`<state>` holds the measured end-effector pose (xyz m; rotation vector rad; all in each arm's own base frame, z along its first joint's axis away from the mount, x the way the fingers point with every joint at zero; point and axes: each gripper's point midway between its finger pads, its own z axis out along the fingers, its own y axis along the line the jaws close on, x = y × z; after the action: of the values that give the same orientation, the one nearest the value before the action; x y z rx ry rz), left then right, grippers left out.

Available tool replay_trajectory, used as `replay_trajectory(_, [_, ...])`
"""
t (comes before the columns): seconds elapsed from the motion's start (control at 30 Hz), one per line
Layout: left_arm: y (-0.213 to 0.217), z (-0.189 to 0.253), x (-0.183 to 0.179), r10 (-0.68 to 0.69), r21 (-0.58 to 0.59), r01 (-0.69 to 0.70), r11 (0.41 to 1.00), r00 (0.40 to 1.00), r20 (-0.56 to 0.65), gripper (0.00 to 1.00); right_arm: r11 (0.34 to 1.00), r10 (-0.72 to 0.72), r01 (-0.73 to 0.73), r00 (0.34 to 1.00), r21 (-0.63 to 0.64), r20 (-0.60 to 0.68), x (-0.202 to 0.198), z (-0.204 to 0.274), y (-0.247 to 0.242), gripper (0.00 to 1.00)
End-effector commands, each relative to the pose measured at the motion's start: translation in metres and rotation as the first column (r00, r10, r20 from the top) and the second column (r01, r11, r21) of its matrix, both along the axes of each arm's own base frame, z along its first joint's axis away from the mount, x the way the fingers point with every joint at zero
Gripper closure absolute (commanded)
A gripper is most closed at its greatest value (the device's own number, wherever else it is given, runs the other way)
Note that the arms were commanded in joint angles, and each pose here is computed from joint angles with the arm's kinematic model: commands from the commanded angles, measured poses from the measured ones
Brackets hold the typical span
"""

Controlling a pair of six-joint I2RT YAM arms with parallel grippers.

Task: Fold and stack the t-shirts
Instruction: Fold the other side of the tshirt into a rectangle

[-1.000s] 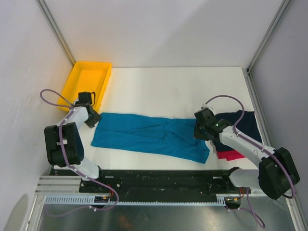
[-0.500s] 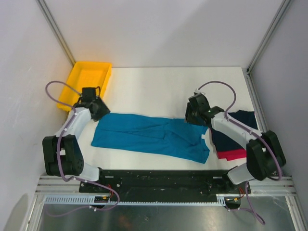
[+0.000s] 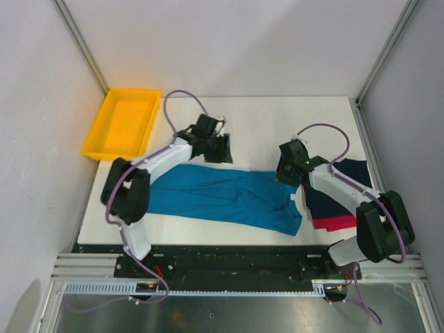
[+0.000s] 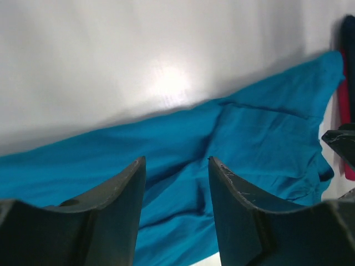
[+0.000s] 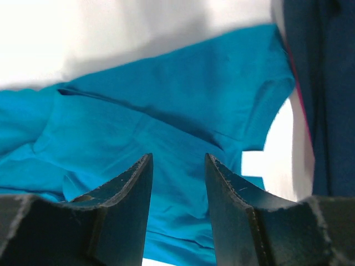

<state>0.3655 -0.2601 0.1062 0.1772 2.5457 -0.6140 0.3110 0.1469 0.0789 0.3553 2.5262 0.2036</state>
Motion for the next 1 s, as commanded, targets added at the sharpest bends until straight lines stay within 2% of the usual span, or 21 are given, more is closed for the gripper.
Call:
replay_trajectory(0.0, [-0.058, 0.000, 0.000, -0.157, -0.048, 0.158, 0.986, 0.987, 0.021, 0.46, 0.996, -0.072, 0.074, 0.997, 0.057, -0.032, -0.018, -0.007, -0.014, 0.53])
replay_trajectory(0.13, [-0.091, -0.009, -0.006, -0.235, -0.066, 0.235, 0.970, 0.972, 0.014, 0.44, 0.991, -0.096, 0.100, 0.994, 0.087, -0.056, -0.030, -0.018, -0.022, 0.53])
replay_trajectory(0.3, [-0.111, -0.025, -0.013, -0.273, -0.073, 0.271, 0.960, 0.962, -0.015, 0.43, 0.988, -0.102, 0.109, 0.993, 0.112, -0.062, -0.035, -0.020, -0.024, 0.53])
replay_trajectory(0.7, [-0.124, -0.051, -0.018, -0.283, -0.061, 0.280, 0.958, 0.957, -0.054, 0.44, 0.982, -0.085, 0.096, 0.994, 0.162, -0.074, -0.038, -0.025, -0.012, 0.53])
replay_trajectory(0.97, [-0.126, -0.046, -0.018, -0.270, -0.062, 0.268, 0.962, 0.962, -0.041, 0.53, 0.982, -0.073, 0.087, 0.993, 0.167, -0.092, -0.038, -0.032, -0.006, 0.53])
